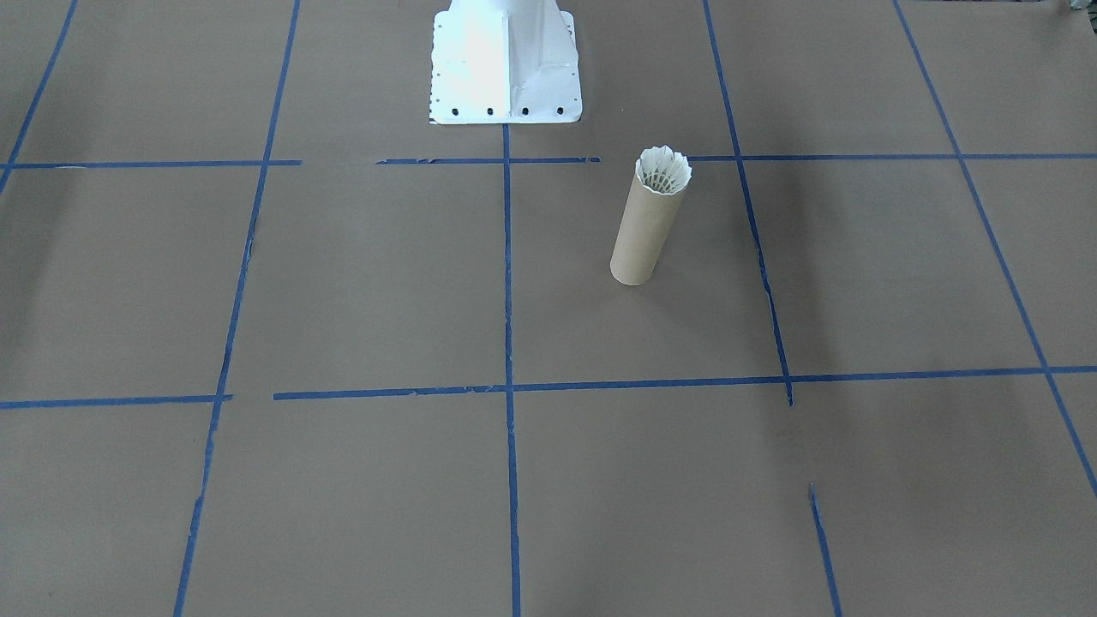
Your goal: Collect badminton balls into bucket
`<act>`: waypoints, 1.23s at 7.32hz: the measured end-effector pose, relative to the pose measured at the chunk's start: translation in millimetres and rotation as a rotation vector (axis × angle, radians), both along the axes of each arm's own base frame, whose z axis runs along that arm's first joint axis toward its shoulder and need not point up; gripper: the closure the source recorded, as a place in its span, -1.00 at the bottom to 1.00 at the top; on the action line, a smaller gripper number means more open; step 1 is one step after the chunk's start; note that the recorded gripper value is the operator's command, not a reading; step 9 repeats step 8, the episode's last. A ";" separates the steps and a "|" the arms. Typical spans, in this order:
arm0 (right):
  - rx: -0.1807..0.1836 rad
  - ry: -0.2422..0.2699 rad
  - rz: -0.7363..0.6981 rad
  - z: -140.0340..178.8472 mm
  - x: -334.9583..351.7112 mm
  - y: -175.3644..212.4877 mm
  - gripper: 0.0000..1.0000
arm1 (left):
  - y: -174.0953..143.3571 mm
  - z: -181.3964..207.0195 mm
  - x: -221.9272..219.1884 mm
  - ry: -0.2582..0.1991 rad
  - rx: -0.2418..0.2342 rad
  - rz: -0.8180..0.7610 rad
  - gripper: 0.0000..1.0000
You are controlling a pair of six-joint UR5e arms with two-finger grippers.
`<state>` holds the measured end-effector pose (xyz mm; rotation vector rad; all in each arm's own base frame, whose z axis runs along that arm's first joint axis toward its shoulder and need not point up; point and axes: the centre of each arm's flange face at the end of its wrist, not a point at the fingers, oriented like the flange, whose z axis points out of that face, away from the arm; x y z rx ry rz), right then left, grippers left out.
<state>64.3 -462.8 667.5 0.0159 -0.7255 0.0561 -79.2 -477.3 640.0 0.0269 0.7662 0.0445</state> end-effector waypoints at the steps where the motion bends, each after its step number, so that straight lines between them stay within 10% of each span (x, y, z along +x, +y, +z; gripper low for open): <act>1: 0.000 0.000 0.000 0.0 0.0 0.0 -1.00 | -1.1 -0.9 0.0 0.000 0.002 0.000 -1.00; 9: 0.000 0.000 0.000 0.0 0.0 0.0 -1.00 | -2.9 -3.1 -0.1 0.000 0.006 0.000 -1.00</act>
